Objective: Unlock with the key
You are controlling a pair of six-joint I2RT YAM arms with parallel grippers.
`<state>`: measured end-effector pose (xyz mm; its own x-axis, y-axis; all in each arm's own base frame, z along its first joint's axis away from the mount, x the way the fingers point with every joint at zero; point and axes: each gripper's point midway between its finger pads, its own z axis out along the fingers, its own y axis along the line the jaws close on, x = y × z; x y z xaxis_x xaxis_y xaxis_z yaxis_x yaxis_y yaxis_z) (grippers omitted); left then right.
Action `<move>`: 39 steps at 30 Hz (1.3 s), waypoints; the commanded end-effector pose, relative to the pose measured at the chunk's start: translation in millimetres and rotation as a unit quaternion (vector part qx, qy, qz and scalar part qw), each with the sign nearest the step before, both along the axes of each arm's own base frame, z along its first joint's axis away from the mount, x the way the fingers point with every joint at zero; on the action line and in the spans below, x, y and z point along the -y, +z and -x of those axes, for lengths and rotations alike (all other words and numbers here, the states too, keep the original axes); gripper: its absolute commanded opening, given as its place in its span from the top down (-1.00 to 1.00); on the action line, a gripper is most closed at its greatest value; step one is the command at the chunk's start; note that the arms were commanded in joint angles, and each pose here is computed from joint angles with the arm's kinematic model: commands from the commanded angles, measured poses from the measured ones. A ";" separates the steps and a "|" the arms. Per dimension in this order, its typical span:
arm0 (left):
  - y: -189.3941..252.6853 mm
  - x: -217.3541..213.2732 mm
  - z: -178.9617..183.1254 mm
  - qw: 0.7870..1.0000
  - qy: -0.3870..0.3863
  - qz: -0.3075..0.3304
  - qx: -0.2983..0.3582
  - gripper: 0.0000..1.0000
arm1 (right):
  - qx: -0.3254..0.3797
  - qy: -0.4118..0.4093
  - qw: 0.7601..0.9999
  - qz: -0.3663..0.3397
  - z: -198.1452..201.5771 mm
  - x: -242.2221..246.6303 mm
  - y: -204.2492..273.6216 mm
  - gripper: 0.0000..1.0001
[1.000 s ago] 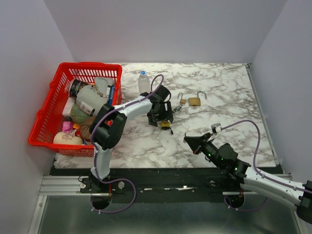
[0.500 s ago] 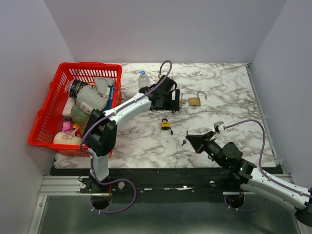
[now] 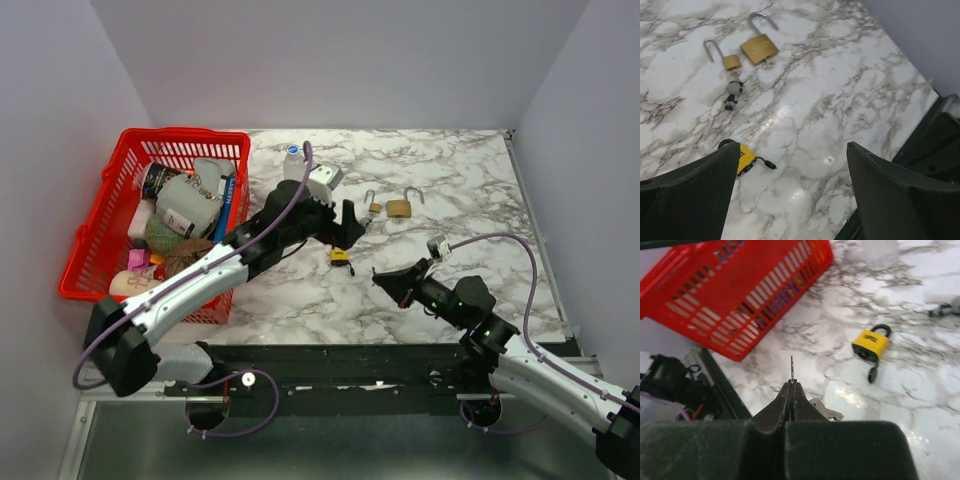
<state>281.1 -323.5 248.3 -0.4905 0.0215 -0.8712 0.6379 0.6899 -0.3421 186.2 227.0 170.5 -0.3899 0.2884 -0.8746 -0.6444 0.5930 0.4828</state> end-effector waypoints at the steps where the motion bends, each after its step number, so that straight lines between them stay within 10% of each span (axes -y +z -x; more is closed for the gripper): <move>1: 55.5 8.4 56.5 0.978 -0.162 0.107 0.080 -0.82 | 0.073 0.122 0.988 -0.062 27.9 -24.7 62.2 0.99; 10: 54.0 1.8 135.5 0.916 -0.348 0.201 -0.011 -0.44 | 0.087 0.211 0.971 -0.070 47.5 -42.6 84.7 0.99; 39: 28.1 5.7 143.7 0.919 -0.348 0.181 -0.045 0.62 | 0.098 0.221 0.966 -0.087 50.2 -45.0 100.2 0.99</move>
<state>138.9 -325.9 278.9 -0.5636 0.0651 -0.8235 0.8233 -0.0367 -0.5664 139.1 271.1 250.3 -0.3722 0.2524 -0.8932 -0.8843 0.1960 0.4239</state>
